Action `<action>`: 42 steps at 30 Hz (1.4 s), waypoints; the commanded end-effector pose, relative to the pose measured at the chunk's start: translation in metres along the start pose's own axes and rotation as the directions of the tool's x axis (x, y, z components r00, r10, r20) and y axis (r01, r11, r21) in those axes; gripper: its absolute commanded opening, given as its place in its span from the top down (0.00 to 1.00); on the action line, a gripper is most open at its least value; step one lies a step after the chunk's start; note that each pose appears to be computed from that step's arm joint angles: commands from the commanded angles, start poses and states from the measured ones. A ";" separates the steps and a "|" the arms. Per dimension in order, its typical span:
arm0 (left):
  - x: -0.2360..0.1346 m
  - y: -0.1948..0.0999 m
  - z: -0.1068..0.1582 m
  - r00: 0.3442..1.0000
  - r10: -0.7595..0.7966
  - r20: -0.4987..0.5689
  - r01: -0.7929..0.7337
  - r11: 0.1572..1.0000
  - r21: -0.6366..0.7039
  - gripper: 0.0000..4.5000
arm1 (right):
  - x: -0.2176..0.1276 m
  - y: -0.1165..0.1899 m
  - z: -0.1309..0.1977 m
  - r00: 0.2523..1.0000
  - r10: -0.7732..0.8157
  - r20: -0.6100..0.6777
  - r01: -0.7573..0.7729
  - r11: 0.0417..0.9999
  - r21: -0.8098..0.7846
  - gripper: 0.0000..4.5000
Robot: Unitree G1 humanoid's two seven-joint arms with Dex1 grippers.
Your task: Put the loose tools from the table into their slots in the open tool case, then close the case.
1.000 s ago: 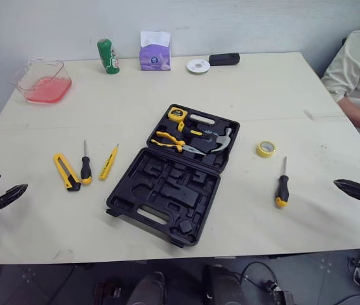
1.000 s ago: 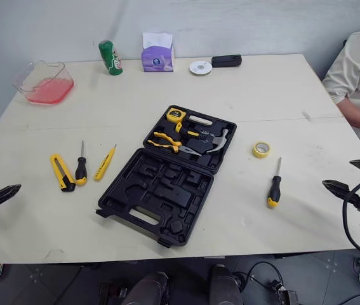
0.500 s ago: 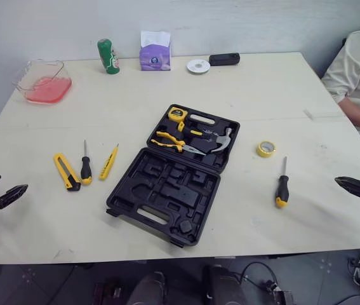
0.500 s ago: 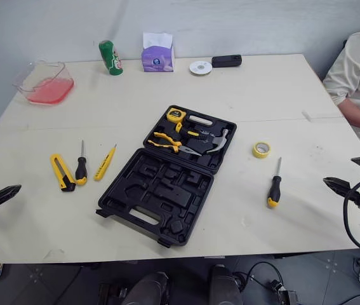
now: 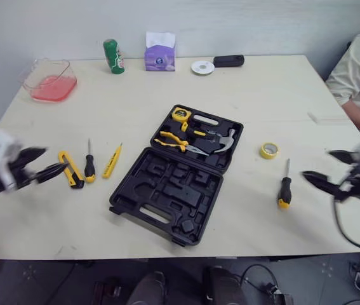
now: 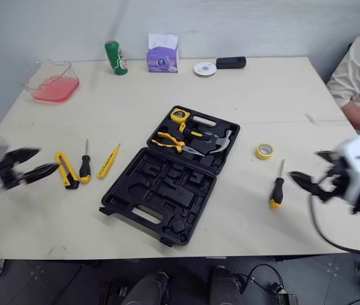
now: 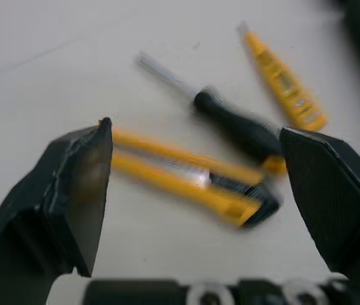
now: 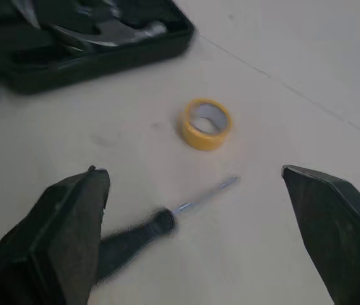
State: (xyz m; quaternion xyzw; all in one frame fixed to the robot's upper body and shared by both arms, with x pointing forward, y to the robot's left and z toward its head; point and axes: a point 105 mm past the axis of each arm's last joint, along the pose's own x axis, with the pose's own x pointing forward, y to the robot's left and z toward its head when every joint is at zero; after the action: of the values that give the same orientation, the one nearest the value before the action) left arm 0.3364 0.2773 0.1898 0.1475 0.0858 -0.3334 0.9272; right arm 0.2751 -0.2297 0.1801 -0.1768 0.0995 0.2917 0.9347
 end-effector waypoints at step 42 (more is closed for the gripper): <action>0.142 -0.082 -0.004 0.906 -0.416 -0.081 0.423 0.900 0.110 0.99 | 0.101 0.057 0.006 0.969 0.231 -0.081 -0.242 0.958 -0.157 1.00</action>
State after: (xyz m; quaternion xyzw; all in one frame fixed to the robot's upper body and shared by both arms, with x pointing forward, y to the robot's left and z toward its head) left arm 0.4011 0.1545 0.1264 0.1977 0.1398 -0.4841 0.8408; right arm 0.3274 -0.1492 0.1274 -0.2307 0.1615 0.3647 0.8875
